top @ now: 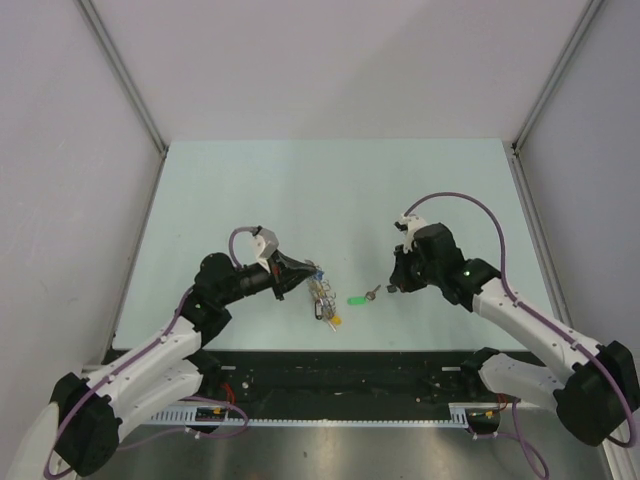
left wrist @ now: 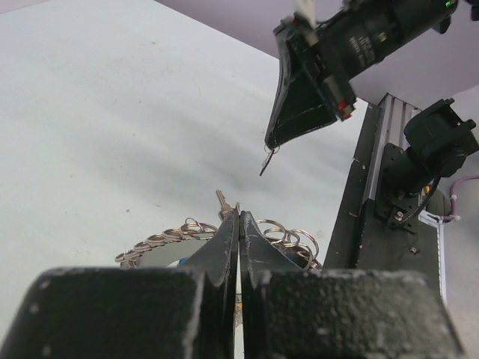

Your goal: Put the keys on the keyring

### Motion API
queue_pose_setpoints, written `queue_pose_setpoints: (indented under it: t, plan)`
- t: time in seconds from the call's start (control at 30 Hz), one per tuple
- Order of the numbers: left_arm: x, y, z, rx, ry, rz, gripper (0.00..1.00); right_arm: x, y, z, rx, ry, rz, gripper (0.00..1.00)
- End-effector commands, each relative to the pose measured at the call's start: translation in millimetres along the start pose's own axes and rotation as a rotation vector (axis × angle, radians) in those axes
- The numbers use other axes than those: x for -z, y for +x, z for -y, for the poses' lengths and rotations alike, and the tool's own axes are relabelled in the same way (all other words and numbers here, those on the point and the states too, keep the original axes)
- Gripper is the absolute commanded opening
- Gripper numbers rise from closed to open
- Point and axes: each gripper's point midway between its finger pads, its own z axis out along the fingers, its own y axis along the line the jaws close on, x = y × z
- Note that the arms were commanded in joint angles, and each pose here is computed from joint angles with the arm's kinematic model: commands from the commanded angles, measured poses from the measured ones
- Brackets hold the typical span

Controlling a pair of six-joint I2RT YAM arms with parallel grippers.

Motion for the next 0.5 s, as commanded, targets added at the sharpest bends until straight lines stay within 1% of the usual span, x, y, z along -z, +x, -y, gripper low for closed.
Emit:
queue_pose_setpoints:
  t: [0.0, 0.03, 0.07, 0.1, 0.17, 0.2, 0.23, 0.3, 0.47]
  plan:
    - [1.7, -26.2, 4.9, -0.043, -0.002, 0.080, 0.00, -13.3, 23.0, 34.7, -0.078, 0.168, -0.088, 0.00]
    - [2.1, -25.9, 5.2, -0.043, -0.002, 0.080, 0.00, -21.4, 28.0, 39.5, -0.071, 0.182, -0.106, 0.00]
    - [2.5, -26.5, 5.0, -0.044, -0.004, 0.082, 0.00, -26.1, 26.5, 41.8, -0.073, 0.183, -0.098, 0.00]
    - [3.0, -27.5, 5.0, -0.047, -0.007, 0.085, 0.00, -33.2, 17.2, 42.0, -0.071, 0.175, -0.059, 0.00]
    - [3.6, -27.1, 4.7, -0.047, -0.009, 0.087, 0.00, -46.5, 14.7, 47.4, -0.066, 0.182, -0.057, 0.00]
    - [3.8, -25.5, 3.8, -0.045, -0.014, 0.083, 0.01, -53.1, 5.4, 53.6, -0.064, 0.205, -0.018, 0.00]
    - [4.4, -27.8, 4.8, -0.049, -0.012, 0.089, 0.00, -61.4, 7.9, 58.4, -0.062, 0.212, -0.030, 0.00]
    - [4.6, -27.6, 4.5, -0.052, -0.014, 0.089, 0.00, -71.4, -4.9, 64.1, -0.079, 0.205, 0.015, 0.00]
    - [5.8, -29.4, 4.2, -0.058, -0.021, 0.094, 0.00, -94.4, -13.0, 80.8, -0.048, 0.242, 0.048, 0.00]
